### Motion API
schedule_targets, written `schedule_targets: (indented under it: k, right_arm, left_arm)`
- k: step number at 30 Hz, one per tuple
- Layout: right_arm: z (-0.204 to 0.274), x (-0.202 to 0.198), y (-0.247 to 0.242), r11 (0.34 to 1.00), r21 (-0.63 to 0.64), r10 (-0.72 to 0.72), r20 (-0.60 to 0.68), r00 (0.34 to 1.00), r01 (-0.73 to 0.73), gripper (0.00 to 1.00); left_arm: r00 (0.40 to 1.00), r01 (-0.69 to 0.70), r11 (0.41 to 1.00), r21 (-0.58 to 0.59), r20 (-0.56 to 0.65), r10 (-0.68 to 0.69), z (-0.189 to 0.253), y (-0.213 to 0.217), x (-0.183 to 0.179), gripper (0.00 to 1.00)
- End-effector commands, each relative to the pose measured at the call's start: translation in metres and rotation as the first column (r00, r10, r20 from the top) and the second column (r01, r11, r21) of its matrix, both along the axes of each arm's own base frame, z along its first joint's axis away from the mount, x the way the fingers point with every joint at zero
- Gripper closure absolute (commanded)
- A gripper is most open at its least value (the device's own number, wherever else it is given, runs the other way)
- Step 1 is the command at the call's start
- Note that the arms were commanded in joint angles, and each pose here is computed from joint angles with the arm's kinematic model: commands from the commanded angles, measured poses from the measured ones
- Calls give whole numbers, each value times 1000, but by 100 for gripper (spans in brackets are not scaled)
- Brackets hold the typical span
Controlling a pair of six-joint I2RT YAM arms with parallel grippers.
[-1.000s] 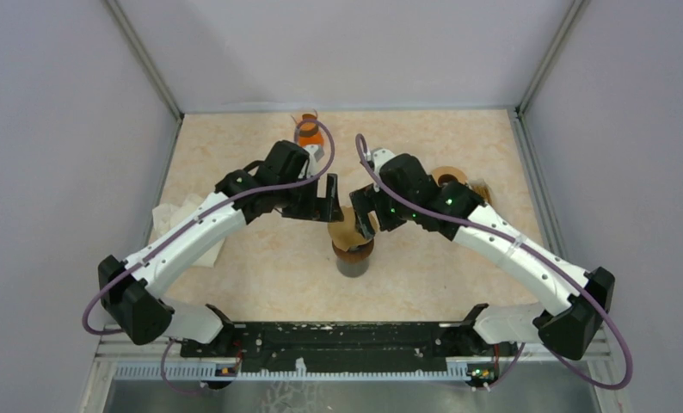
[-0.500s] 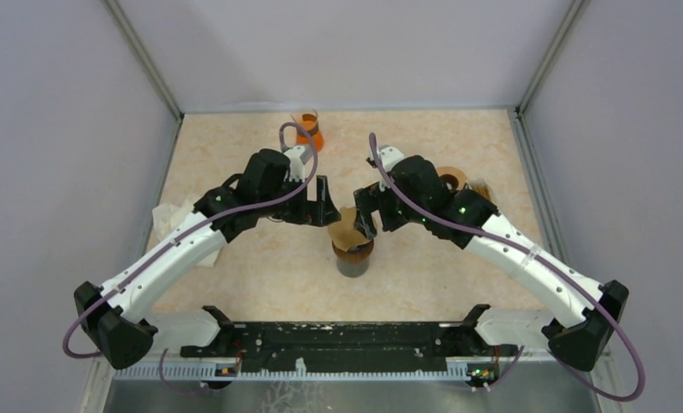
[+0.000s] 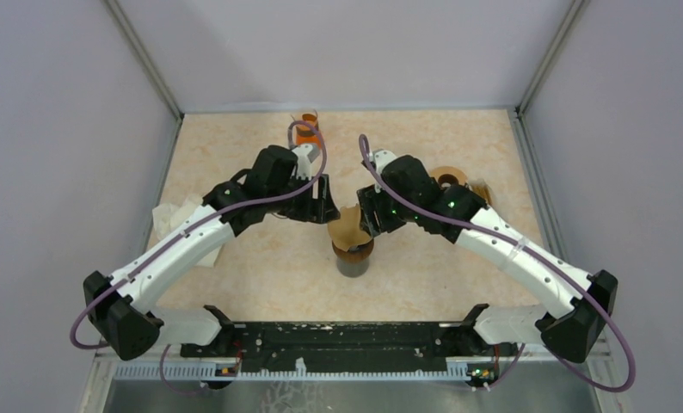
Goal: Place the coffee filter in the dripper
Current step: Place the coffee filter in the coffee dripper.
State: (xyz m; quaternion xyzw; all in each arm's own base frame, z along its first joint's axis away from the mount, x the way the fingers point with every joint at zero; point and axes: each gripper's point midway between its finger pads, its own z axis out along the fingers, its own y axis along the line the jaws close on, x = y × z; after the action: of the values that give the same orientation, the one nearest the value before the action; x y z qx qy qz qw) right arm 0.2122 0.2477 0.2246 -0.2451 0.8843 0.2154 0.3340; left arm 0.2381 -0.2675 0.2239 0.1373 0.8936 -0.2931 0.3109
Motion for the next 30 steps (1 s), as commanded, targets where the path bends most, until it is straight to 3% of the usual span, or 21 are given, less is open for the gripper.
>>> schedule_targets:
  k: [1,10,16,23,30]
  right_arm:
    - [27,11,4,999,33,-27,61,998,25,51]
    - [22,15,4,999,7,-38,55,998,38,79]
    - [19,15,5,999,-3,-32,51,998,32,91]
    - [12,16,7,1000,-16,-17,39,999,18,92]
    - [14,15,7,1000,-5,-17,44,999,17,77]
  left_arm:
    - [997,50,999,-16,61,-49,20,-8,6,28]
    - [993,115,993,0,16,-115,12,-18,3,49]
    - [991,137,991,5,3,-137,9,-21,-1,60]
    - [990,138,990,11,-13,-137,5,-19,-5,58]
    - [993,114,993,12,-10,-114,5,-14,-6,45]
